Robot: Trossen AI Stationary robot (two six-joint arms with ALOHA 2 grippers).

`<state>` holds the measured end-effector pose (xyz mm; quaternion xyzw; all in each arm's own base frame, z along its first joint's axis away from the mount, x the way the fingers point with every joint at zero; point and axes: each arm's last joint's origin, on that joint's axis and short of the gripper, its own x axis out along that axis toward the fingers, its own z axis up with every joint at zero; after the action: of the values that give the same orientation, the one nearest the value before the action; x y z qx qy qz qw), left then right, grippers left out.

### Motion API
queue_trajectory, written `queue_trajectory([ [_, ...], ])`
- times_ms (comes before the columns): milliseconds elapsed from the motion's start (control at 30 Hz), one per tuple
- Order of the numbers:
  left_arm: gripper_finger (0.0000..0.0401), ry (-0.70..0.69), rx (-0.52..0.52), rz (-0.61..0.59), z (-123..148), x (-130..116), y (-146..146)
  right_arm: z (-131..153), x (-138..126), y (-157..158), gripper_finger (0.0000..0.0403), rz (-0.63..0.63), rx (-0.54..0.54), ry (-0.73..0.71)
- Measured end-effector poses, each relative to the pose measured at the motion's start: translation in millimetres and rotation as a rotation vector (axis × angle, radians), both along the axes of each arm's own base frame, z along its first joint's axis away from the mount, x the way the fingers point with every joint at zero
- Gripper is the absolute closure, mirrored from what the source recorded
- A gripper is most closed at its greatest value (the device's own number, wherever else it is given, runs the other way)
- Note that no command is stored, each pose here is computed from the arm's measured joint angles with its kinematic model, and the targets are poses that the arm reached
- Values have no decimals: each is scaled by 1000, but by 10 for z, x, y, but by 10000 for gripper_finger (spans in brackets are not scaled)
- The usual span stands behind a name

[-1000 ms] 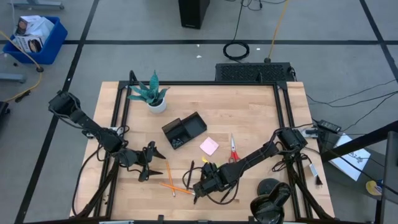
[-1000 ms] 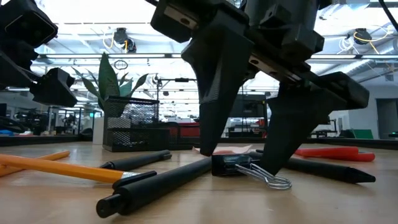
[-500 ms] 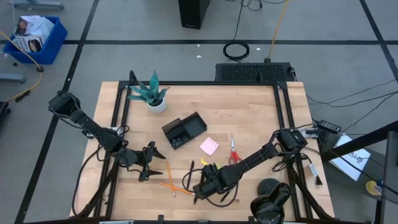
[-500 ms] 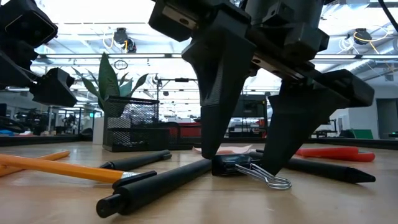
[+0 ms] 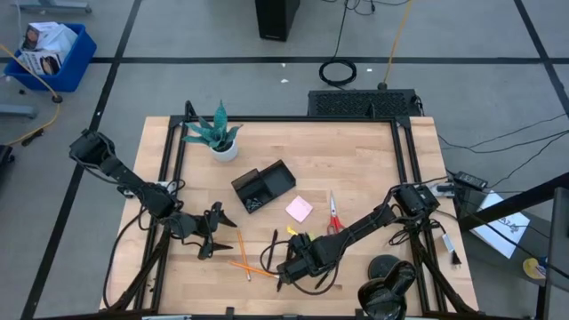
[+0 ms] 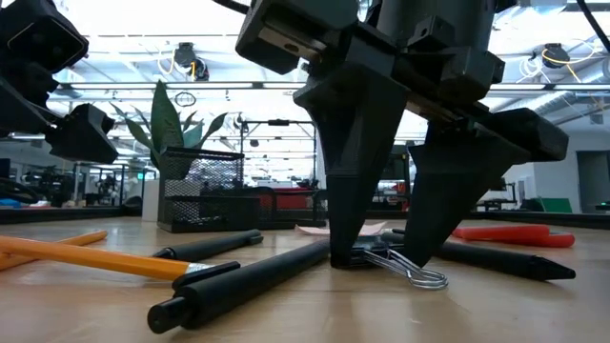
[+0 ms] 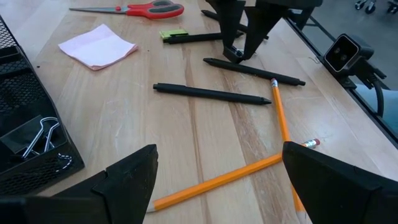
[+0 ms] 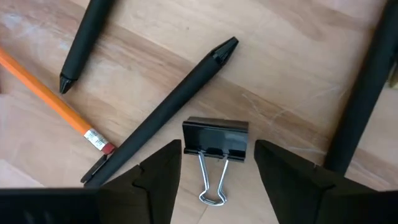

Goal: Pick and place office supplies into organizer
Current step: Put the black binder clip into the black desk organizer

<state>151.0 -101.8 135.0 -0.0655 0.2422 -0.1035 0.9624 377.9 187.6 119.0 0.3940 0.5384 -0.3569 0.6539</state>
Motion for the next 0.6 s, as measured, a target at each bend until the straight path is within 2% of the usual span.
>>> queue_trajectory([
  [267,52,1,-3,2,0,0,0,-194,8,-29,200,25,11,76],
  [600,52,2,-7,4,0,0,0,-207,-7,-32,204,22,10,95],
])
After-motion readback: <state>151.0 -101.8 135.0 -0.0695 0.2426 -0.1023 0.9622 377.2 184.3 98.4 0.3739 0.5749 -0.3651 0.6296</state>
